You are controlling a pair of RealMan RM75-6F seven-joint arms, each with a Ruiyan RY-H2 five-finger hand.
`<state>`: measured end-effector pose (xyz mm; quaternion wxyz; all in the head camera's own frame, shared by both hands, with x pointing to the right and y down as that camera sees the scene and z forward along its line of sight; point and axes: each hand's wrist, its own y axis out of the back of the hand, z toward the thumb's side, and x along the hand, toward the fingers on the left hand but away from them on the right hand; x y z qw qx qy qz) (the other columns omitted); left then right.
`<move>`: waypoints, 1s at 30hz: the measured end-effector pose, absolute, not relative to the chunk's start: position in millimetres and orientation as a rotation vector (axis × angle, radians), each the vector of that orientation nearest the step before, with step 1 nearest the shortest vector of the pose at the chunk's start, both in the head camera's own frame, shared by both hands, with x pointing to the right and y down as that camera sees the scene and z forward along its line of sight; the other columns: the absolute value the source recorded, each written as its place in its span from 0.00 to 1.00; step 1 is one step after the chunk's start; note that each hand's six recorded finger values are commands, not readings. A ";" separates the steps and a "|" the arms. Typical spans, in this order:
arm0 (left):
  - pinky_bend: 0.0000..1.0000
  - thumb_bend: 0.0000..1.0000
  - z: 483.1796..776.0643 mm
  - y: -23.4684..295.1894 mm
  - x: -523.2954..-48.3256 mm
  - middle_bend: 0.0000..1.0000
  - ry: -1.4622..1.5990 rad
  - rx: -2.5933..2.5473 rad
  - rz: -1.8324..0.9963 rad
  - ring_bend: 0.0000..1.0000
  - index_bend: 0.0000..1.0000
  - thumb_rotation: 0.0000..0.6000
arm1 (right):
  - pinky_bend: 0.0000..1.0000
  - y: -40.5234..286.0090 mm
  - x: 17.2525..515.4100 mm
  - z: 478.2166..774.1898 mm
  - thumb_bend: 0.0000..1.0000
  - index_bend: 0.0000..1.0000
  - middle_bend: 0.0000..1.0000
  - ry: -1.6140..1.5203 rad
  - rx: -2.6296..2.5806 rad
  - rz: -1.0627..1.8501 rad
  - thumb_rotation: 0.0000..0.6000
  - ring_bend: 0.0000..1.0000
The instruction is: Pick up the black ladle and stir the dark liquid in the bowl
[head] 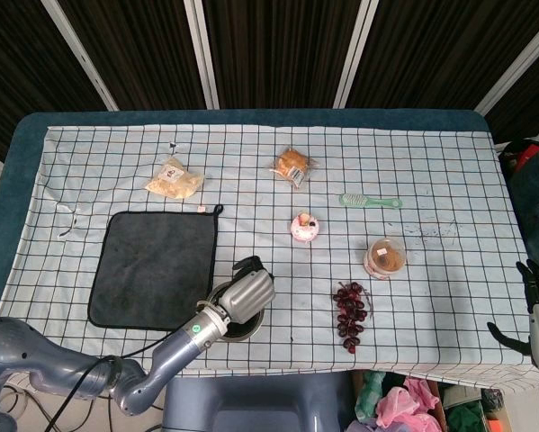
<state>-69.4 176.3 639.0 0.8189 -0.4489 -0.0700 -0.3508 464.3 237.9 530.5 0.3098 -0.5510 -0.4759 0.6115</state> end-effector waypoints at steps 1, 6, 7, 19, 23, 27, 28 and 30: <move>0.75 0.48 637.9 178.5 -65.5 0.94 -0.146 -0.958 -0.737 0.79 0.66 1.00 | 0.22 237.9 464.6 530.3 0.11 0.03 0.01 -1.259 -1.455 1.615 1.00 0.06; 0.75 0.48 630.0 191.2 -53.8 0.94 -0.134 -0.983 -0.698 0.79 0.66 1.00 | 0.22 237.8 465.5 529.7 0.11 0.03 0.01 -1.263 -1.456 1.614 1.00 0.06; 0.75 0.48 628.3 193.3 -53.2 0.94 -0.132 -0.989 -0.693 0.79 0.66 1.00 | 0.22 237.8 465.2 529.5 0.11 0.03 0.01 -1.263 -1.456 1.612 1.00 0.06; 0.75 0.48 623.1 190.3 -80.3 0.94 -0.118 -1.014 -0.729 0.79 0.66 1.00 | 0.22 238.4 462.4 530.6 0.11 0.03 0.01 -1.252 -1.460 1.613 1.00 0.06; 0.75 0.48 632.0 185.9 -88.9 0.94 -0.108 -1.071 -0.760 0.79 0.65 1.00 | 0.22 238.5 462.7 533.0 0.11 0.03 0.01 -1.245 -1.459 1.622 1.00 0.06; 0.75 0.43 643.6 180.5 -96.0 0.93 -0.098 -1.115 -0.780 0.79 0.58 1.00 | 0.22 238.4 462.8 532.6 0.11 0.03 0.01 -1.247 -1.456 1.621 1.00 0.06; 0.75 0.41 645.9 179.4 -97.4 0.92 -0.097 -1.120 -0.783 0.78 0.55 1.00 | 0.22 238.4 462.9 532.6 0.11 0.03 0.01 -1.248 -1.456 1.621 1.00 0.06; 0.75 0.35 650.3 177.9 -101.1 0.91 -0.100 -1.119 -0.795 0.77 0.44 1.00 | 0.22 238.2 463.1 532.5 0.11 0.03 0.01 -1.250 -1.456 1.621 1.00 0.06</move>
